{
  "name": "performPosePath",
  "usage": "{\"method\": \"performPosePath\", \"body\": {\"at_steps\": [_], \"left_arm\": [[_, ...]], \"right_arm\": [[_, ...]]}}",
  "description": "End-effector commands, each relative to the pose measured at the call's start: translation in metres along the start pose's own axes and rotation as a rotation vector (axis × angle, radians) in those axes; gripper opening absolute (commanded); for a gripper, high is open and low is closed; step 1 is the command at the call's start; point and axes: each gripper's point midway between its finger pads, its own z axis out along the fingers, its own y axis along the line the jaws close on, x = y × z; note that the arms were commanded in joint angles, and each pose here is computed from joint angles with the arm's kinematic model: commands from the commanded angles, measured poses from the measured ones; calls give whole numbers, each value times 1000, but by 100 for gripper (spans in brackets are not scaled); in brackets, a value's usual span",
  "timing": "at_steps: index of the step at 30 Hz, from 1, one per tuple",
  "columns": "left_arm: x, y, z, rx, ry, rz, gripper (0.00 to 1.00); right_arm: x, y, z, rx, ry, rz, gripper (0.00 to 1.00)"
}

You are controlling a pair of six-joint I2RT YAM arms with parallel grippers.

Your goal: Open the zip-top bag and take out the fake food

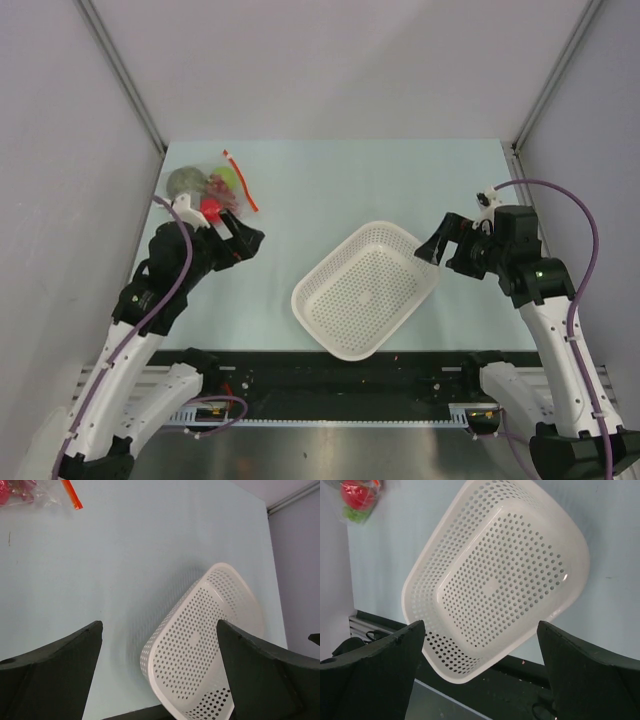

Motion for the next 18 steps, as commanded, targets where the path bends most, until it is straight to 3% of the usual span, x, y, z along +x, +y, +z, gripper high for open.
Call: {"method": "performPosePath", "body": {"at_steps": [1,3,7,14,16,18], "left_arm": [[14,2,9,-26,113,19,100],[42,11,17,-61,264,24,99],[63,15,22,-48,348,36,97],[30,26,32,-97,207,-13,98],[17,52,47,-204,205,-87,98],[-15,67,59,-257,120,-130,98]], "right_arm": [[-2,-7,-3,54,28,-28,100],[12,-16,6,83,121,-11,100],[31,-15,14,71,215,-34,100],[30,20,20,0,215,-91,100],[33,31,21,-12,228,-111,100],[34,44,21,-32,240,-145,100]]}}
